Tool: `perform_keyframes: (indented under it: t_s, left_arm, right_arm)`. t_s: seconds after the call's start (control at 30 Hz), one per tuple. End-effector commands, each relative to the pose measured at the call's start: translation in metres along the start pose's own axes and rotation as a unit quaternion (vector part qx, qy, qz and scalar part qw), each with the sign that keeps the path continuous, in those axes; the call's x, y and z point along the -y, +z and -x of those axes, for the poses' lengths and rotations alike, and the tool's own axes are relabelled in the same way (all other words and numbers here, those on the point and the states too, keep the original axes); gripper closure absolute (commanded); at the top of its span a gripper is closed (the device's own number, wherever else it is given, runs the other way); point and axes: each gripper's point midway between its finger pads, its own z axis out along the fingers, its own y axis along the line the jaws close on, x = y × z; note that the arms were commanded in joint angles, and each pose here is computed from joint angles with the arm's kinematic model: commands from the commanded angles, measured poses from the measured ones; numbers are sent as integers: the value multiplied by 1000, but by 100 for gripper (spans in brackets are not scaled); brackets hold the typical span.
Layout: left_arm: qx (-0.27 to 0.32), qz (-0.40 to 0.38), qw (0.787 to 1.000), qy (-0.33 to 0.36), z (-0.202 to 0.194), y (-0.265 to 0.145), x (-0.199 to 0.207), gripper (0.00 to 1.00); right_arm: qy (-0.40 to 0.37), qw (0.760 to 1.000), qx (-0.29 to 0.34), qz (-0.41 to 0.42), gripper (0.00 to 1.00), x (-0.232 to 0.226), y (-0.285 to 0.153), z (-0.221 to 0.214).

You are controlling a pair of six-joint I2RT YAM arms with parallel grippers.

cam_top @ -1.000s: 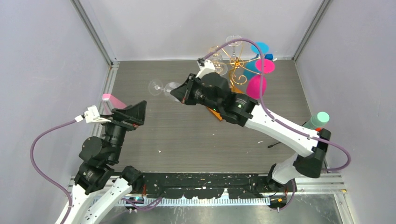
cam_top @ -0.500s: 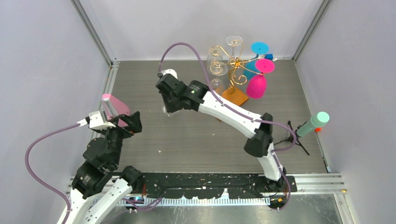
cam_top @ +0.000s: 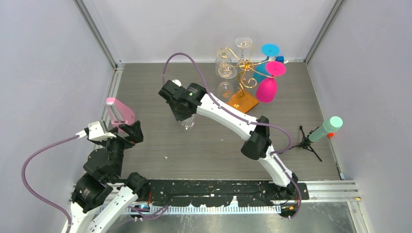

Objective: Take the wine glass off the wine glass rack

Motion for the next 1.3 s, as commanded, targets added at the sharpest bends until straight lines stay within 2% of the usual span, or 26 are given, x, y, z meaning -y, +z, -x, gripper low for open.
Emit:
perform_keyframes:
  t_s: [0.0, 0.43, 0.73, 1.03, 1.27]
  left_arm:
    - [-9, 0, 1000, -1, -4, -3, -2, 0]
    - [-30, 2, 1000, 5, -20, 3, 0, 0]
    - [-43, 2, 999, 14, -28, 10, 5, 0]
    - [-54, 1, 998, 18, -34, 15, 10, 0]
    - [-59, 1, 998, 19, -37, 18, 12, 0]
  right_arm:
    - [17, 999, 22, -21, 100, 35, 4, 28]
    - [22, 998, 51, -27, 99, 82, 33, 65]
    - [15, 999, 47, -5, 78, 88, 46, 71]
    - [14, 997, 80, -17, 57, 99, 45, 90]
    - [13, 993, 116, -30, 49, 107, 39, 109]
